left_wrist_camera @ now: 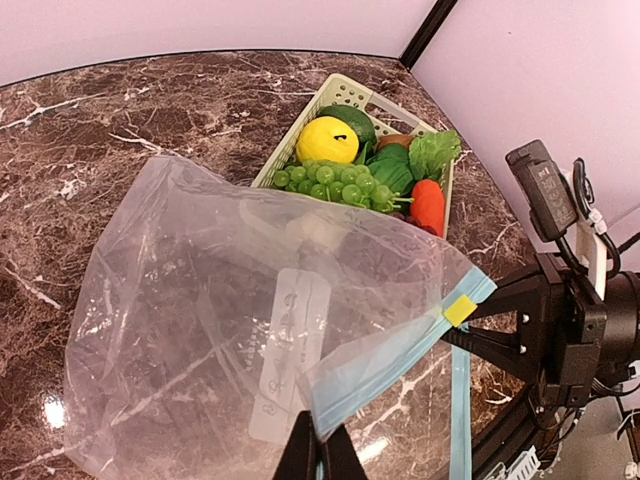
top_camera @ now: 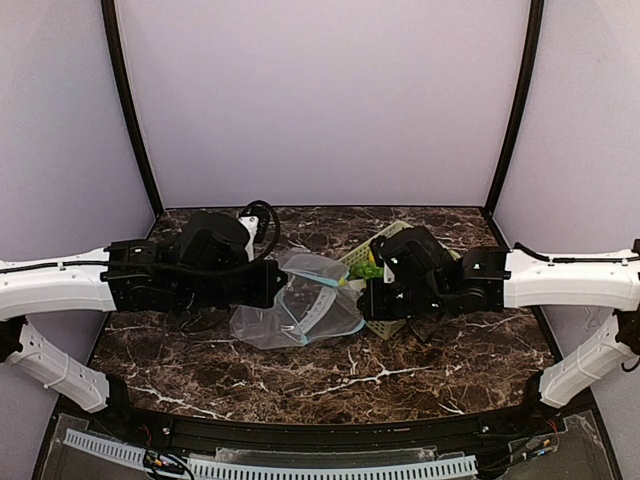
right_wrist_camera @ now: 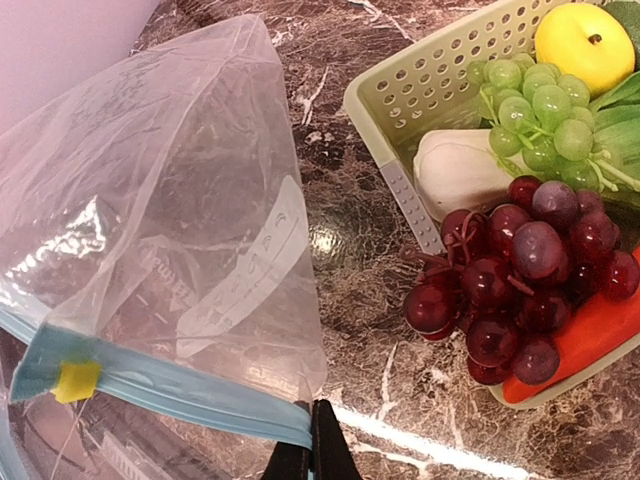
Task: Place the food in the zip-top bag and seal the zipper
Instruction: Pass from the right arm to the left
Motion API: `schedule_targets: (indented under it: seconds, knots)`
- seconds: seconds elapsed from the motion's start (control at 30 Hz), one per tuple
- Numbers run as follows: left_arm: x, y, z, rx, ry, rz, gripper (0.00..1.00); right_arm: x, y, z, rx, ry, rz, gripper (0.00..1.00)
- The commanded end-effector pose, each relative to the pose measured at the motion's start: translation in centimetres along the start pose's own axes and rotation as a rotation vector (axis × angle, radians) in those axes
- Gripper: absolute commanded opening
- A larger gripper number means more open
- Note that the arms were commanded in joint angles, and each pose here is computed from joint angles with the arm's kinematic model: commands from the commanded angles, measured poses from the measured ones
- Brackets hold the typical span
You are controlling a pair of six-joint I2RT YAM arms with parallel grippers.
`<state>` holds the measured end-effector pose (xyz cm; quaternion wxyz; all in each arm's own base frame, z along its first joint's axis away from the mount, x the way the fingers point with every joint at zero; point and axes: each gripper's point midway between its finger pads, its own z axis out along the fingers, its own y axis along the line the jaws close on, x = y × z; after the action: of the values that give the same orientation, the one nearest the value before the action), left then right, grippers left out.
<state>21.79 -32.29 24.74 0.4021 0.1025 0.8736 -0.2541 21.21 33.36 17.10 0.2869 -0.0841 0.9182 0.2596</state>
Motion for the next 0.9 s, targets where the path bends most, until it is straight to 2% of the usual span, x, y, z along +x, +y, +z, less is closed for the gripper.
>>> schedule_targets:
  seconds: [0.0,0.07,0.23,0.37,0.47,0.57,0.87]
  knots:
    - [1.3,1.6,0.1,-0.032,0.03,0.011,0.01,-0.6,-0.3,-0.5,0.014,0.012,-0.016,0.02]
    - [2.0,2.2,0.3,-0.05,0.042,0.0,0.01,-1.5,0.9,-1.7,-0.035,-0.008,-0.037,0.13]
    - [2.2,3.8,0.1,-0.096,0.031,-0.046,0.01,-3.2,1.7,-5.7,-0.102,-0.081,-0.074,0.51]
    - [1.8,5.1,-0.6,-0.115,0.009,-0.075,0.01,-4.3,-0.9,-8.2,-0.013,-0.149,-0.075,0.69]
    - [1.9,6.2,-1.0,-0.139,0.003,-0.086,0.01,-4.4,-3.3,-8.9,0.062,-0.164,-0.082,0.76]
    - [2.0,7.0,-1.6,-0.143,-0.002,-0.106,0.01,-4.2,-5.8,-8.1,0.117,-0.12,-0.062,0.81]
    - [2.7,6.4,-0.8,-0.079,0.046,-0.143,0.01,-6.4,-9.6,-3.7,0.191,-0.008,-0.108,0.78]
